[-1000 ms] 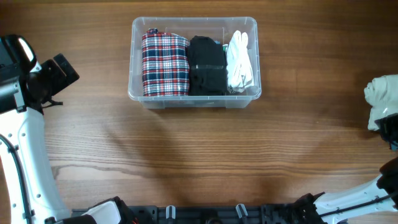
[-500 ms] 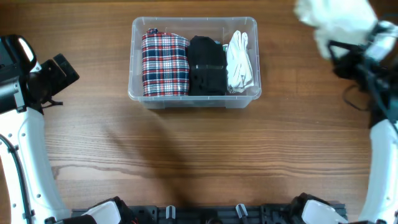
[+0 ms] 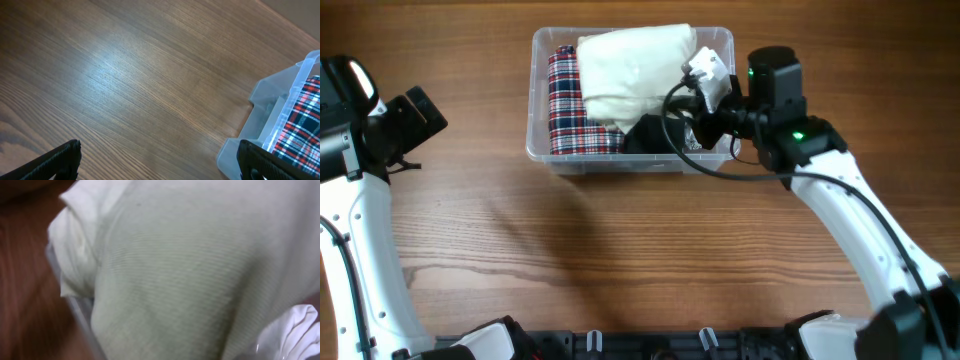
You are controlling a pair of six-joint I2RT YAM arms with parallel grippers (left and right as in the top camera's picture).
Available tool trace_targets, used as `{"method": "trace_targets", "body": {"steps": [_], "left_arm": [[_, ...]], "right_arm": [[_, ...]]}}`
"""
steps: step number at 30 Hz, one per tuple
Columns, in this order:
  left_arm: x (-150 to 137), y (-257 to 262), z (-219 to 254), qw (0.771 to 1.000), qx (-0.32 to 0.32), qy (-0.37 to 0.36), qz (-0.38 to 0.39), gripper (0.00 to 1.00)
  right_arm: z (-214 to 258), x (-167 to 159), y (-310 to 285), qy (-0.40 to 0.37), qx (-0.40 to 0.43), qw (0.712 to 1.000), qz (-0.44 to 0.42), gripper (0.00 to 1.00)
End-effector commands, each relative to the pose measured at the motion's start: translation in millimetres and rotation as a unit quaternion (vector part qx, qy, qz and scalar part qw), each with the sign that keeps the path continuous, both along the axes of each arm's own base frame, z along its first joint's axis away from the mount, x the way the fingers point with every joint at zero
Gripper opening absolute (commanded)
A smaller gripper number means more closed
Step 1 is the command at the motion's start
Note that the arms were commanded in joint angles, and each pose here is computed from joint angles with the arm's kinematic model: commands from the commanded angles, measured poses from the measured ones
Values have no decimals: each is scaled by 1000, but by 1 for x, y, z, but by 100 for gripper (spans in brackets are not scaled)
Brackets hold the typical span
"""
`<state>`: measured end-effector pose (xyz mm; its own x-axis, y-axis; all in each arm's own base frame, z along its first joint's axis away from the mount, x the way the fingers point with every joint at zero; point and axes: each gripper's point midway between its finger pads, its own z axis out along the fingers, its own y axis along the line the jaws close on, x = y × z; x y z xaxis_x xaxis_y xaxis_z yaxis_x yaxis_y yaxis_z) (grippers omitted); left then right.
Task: Pack container
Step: 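Carry the cream garment over the box and lower it at the right end, then press the cream garment down into the box with the right gripper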
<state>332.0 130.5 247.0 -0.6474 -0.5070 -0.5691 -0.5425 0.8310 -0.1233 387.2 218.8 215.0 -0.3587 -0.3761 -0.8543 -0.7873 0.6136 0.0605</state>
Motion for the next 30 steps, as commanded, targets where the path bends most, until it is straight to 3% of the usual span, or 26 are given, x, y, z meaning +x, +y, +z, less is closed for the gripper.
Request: {"method": "trace_targets", "body": {"steps": [1, 9, 19, 20, 21, 22, 23, 26, 30], "left_arm": [[0, 1, -2, 1000, -6, 0, 5, 100], [0, 1, -2, 1000, -6, 0, 5, 100], [0, 1, -2, 1000, -6, 0, 5, 100], [0, 1, -2, 1000, -6, 0, 5, 100], [0, 1, -2, 1000, -6, 0, 5, 100], [0, 1, -2, 1000, -6, 0, 5, 100], [0, 1, -2, 1000, -6, 0, 5, 100], [0, 1, -2, 1000, -6, 0, 5, 100], [0, 1, -2, 1000, -6, 0, 5, 100]], "right_arm": [[-11, 27, -2, -12, -7, 999, -33, 4], [-36, 57, -52, 23, -24, 989, -143, 4], [-53, 43, -50, 55, -40, 991, -113, 5], [-55, 42, -51, 61, -42, 991, -112, 20], [-57, 39, -51, 68, -44, 990, -112, 60], [-58, 39, -51, 71, -44, 990, -113, 89], [-57, 39, -51, 75, -38, 989, -119, 100], [-41, 38, -51, 73, -17, 989, -131, 100], [26, 19, -46, 29, 30, 993, -114, 100]]}}
